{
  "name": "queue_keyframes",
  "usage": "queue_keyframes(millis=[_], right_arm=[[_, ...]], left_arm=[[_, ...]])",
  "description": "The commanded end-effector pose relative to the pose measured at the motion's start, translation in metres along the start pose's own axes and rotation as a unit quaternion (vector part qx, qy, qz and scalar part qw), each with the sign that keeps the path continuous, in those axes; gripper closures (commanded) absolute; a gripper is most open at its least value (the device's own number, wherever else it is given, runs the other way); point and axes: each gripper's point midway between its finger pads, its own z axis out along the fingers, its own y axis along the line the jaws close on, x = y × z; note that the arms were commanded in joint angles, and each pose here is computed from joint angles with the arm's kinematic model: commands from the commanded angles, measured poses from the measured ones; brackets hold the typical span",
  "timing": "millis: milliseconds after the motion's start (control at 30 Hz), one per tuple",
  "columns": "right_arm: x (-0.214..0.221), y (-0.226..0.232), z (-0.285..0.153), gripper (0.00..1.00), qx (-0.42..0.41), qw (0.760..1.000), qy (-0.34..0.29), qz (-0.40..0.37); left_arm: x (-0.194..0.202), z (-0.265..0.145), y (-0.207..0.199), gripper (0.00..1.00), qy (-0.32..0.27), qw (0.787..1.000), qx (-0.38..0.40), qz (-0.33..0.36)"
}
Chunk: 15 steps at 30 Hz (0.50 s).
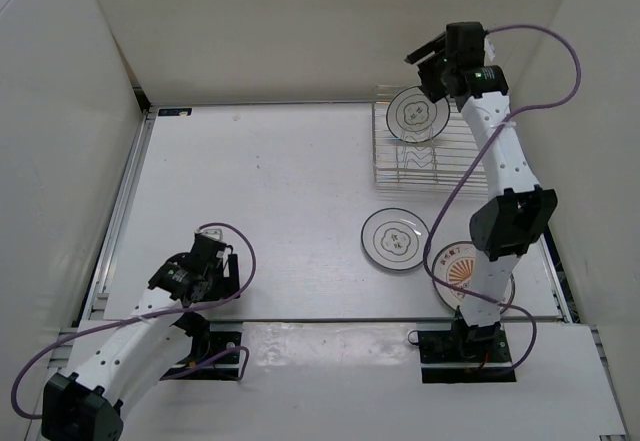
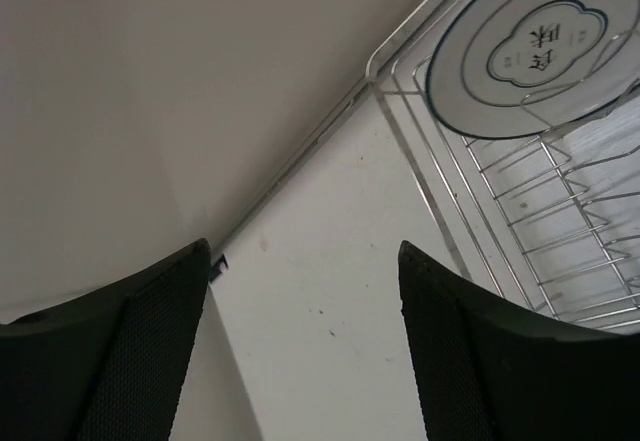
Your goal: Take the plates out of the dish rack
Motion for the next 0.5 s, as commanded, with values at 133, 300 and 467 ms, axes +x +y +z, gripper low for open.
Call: queue_keyframes(millis=[133,300,467], right_arm=[[-0.039,-0.006,0.056,0.19,-0.05,0.982,0.021,0.183],[-0.051,-0.035,0.09,0.16,-0.035,0.979,0.018,0.198],[-0.048,-0.059,0.122,0.16,-0.018,0.975,0.027,0.221]], left_arm=[[-0.006,0.0,0.007,0.0,-0.028,0.999,-0.013,-0.012],[-0.006,0.0,0.009,0.0,-0.027,0.999,-0.023,-0.014],[-0.007,-0.001,0.012,0.0,-0.028,0.999,-0.031,-0.019]])
